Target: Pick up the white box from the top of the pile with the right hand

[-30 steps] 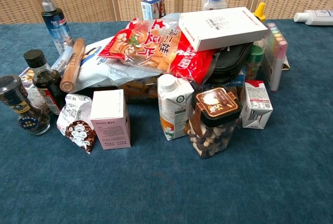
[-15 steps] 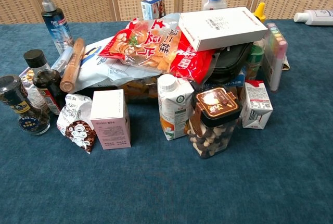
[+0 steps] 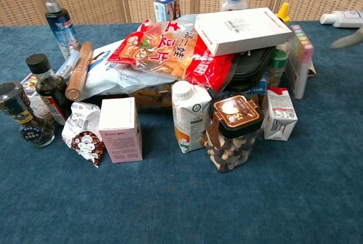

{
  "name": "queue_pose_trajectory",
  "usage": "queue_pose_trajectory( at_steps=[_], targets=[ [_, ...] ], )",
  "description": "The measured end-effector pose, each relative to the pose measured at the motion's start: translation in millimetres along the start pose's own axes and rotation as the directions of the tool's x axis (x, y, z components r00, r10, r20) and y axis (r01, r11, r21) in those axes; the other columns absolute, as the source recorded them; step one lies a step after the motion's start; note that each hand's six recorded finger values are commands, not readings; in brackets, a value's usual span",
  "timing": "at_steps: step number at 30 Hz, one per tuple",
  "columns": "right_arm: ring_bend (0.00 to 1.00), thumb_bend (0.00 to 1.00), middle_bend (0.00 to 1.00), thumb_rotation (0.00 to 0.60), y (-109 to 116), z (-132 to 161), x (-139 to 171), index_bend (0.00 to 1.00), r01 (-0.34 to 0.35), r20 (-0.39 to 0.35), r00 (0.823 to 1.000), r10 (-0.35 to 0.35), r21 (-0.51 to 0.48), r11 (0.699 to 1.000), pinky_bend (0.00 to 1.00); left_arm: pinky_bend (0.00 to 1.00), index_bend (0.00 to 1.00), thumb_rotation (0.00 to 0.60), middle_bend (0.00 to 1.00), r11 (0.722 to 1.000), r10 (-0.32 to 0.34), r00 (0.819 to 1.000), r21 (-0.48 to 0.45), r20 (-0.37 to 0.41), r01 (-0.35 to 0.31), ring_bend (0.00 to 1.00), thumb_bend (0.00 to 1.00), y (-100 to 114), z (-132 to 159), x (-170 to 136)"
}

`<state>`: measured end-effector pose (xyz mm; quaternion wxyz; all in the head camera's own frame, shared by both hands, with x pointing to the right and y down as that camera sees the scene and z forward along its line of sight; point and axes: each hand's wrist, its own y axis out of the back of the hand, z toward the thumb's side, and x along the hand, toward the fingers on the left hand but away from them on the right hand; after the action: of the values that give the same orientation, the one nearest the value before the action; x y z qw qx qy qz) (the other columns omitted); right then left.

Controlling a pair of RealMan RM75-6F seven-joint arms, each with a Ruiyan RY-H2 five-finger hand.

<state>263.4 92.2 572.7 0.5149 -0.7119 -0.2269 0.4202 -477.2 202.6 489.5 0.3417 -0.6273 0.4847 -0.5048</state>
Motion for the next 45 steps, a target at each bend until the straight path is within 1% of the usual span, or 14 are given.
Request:
queue_pose_trajectory(
  at_steps=[4,10,16,22,31,37,39,40,42,43,44,45],
  targets=[
    [0.0,0.0,0.0,0.6,2,16,-13,0.0,-0.021,-0.041,0.999,0.023,0.042,0.999,0.0,0.0,0.0,0.6,0.0,1.0,0.007,1.0,0.0,-0.001,-0.007,0.0,0.0,2,-1,0],
    [0.0,0.0,0.0,0.6,6,37,-30,0.0,-0.044,-0.089,0.995,0.05,0.068,0.997,0.0,0.0,0.0,0.6,0.0,1.0,0.005,1.0,0.002,-0.003,-0.005,0.0,0.0,1,-2,1],
    [0.0,0.0,0.0,0.6,11,57,-47,0.0,-0.06,-0.127,0.99,0.068,0.069,0.996,0.0,0.0,0.0,0.6,0.0,1.0,0.006,1.0,0.001,-0.006,-0.006,0.0,0.0,1,-2,2],
    [0.0,0.0,0.0,0.6,10,74,-64,0.0,-0.081,-0.158,0.983,0.092,0.072,0.994,0.0,0.0,0.0,0.6,0.0,1.0,0.008,1.0,0.002,-0.01,-0.008,0.0,0.0,1,-4,2],
    [0.0,0.0,0.0,0.6,4,89,-87,0.0,-0.124,-0.179,0.975,0.135,0.07,0.99,0.0,0.0,0.0,0.6,0.0,1.0,0.011,1.0,-0.002,-0.015,-0.011,0.0,0.0,3,-5,3],
    [0.0,0.0,0.0,0.6,1,95,-95,0.0,-0.12,-0.18,0.976,0.125,0.038,0.992,0.0,0.0,0.0,0.6,0.0,1.0,0.012,1.0,-0.004,-0.016,-0.012,0.0,0.0,4,-7,3],
    [0.0,0.02,0.0,0.6,-2,95,-95,0.0,-0.121,-0.183,0.975,0.124,0.03,0.992,0.02,0.0,0.0,0.6,0.0,1.0,0.01,1.0,-0.005,-0.016,-0.011,0.0,0.0,4,-7,3],
    [0.0,0.04,0.01,0.6,-4,96,-94,0.0,-0.122,-0.185,0.975,0.124,0.023,0.992,0.05,0.0,0.0,0.6,0.0,1.0,0.01,1.0,-0.006,-0.016,-0.01,0.0,0.0,4,-7,2],
    [0.05,0.09,0.09,0.6,-7,97,-94,0.0,-0.126,-0.188,0.974,0.125,0.006,0.992,0.11,0.0,0.0,0.6,0.0,1.0,0.01,1.0,-0.004,-0.016,-0.01,0.0,0.0,4,-7,2],
    [0.12,0.11,0.18,0.6,-8,97,-94,0.02,-0.129,-0.189,0.974,0.126,-0.007,0.992,0.16,0.0,0.0,0.6,0.0,1.0,0.011,1.0,-0.004,-0.016,-0.011,0.0,0.0,4,-7,2],
    [0.19,0.12,0.25,0.6,-10,97,-94,0.05,-0.13,-0.19,0.974,0.125,-0.018,0.991,0.2,0.0,0.0,0.6,0.0,1.0,0.011,1.0,-0.004,-0.015,-0.011,0.0,0.0,4,-7,2],
    [0.24,0.14,0.3,0.6,-10,97,-94,0.09,-0.131,-0.191,0.974,0.123,-0.028,0.991,0.23,0.0,0.0,0.6,0.0,1.0,0.011,1.0,-0.004,-0.015,-0.011,0.0,0.0,4,-7,2]
  ],
)
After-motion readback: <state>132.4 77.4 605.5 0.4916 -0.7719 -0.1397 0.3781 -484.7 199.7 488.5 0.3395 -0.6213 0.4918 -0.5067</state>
